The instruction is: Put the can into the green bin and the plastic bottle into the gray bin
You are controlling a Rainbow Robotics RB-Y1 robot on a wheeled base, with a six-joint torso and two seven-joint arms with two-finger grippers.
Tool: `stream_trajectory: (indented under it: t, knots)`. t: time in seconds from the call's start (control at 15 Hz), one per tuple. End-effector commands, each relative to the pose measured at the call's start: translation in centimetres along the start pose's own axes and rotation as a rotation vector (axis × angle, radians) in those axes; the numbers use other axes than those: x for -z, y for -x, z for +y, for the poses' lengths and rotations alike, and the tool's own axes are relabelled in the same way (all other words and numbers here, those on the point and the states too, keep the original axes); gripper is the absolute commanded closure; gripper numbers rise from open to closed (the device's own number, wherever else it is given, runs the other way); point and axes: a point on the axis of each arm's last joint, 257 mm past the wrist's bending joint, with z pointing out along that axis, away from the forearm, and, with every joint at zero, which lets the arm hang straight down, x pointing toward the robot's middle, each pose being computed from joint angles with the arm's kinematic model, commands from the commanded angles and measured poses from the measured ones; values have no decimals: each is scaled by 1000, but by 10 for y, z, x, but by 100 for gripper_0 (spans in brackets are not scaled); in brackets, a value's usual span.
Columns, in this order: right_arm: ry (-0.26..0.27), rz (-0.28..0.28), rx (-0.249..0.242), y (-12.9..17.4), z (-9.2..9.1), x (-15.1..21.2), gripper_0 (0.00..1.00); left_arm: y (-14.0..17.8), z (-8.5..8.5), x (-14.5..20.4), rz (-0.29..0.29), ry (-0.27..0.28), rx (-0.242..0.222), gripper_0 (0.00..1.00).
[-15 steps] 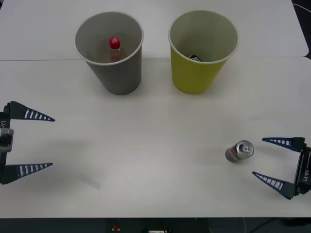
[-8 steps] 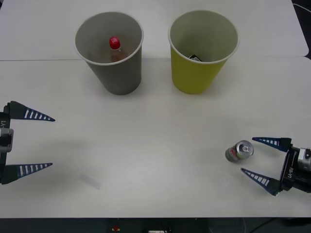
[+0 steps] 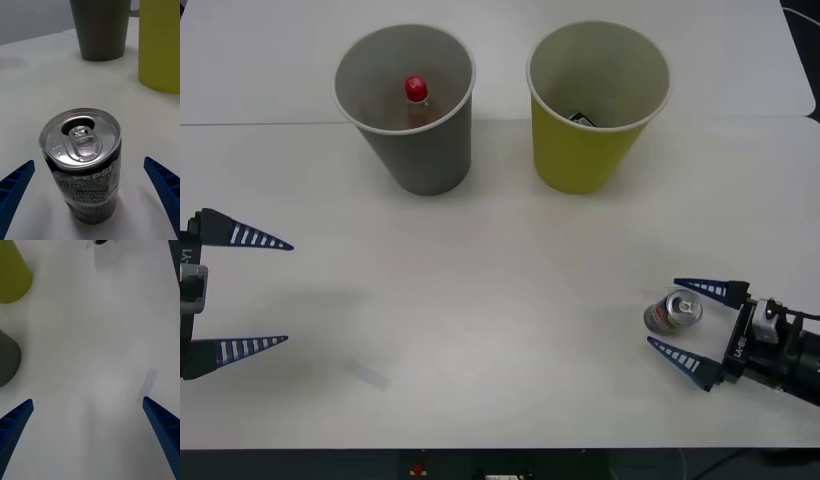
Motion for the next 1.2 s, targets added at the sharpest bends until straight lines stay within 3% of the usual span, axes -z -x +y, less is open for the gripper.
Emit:
stream_trajectory:
  t: [0.07, 0.2, 0.27, 0.4, 0.47, 1.2]
  knots:
    - [-2, -9, 0, 1, 2, -8, 0, 0, 0, 0, 0, 0, 0, 0]
    - [-2, -13, 6, 2, 2, -9, 0, 0, 0, 0, 0, 0, 0, 0]
    - [-2, -12, 10, 2, 2, -9, 11, 0, 0, 0, 0, 0, 0, 0]
    - [-1, -12, 11, 1, 2, -9, 95, 0, 0, 0, 0, 0, 0, 0]
    - [0, -12, 12, 2, 2, -9, 100, 0, 0, 0, 0, 0, 0, 0]
    - [31, -57, 3, 20, 3, -2, 100, 0, 0, 0, 0, 0, 0, 0]
